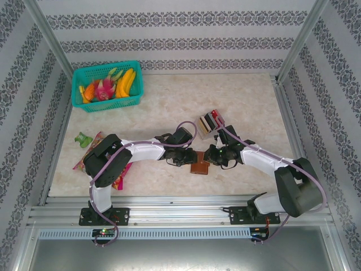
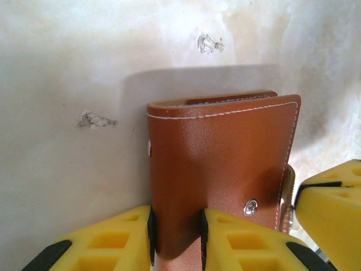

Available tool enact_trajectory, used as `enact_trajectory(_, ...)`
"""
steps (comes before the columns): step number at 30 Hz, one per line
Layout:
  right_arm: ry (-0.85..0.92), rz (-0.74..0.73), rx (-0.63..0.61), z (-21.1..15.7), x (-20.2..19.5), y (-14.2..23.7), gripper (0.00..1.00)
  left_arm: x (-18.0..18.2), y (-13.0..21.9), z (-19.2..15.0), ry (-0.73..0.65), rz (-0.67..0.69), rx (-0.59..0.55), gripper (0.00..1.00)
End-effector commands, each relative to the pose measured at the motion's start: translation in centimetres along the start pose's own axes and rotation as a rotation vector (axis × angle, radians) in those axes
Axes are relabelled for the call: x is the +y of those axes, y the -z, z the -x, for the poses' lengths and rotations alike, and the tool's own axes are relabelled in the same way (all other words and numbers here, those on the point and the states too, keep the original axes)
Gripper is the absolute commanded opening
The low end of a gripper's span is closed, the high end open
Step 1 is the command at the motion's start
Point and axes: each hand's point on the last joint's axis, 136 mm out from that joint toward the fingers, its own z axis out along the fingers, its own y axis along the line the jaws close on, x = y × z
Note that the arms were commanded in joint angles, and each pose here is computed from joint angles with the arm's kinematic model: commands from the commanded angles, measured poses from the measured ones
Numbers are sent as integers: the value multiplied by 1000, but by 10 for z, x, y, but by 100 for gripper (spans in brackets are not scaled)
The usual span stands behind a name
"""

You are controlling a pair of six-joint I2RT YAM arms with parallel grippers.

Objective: Put the credit cards into the card holder

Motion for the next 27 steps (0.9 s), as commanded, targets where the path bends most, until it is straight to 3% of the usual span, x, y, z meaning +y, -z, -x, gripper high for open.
enact_trajectory(1, 10, 18, 13, 0, 6, -5, 15, 16, -8, -18, 1, 64, 45, 28)
enact_trajectory(12, 14, 4, 45, -7, 6, -16, 15, 17, -9, -19, 3, 62, 48, 28)
enact_trajectory(27, 141, -243, 116, -43, -32, -26, 12, 17, -9, -17, 17, 62, 37, 28)
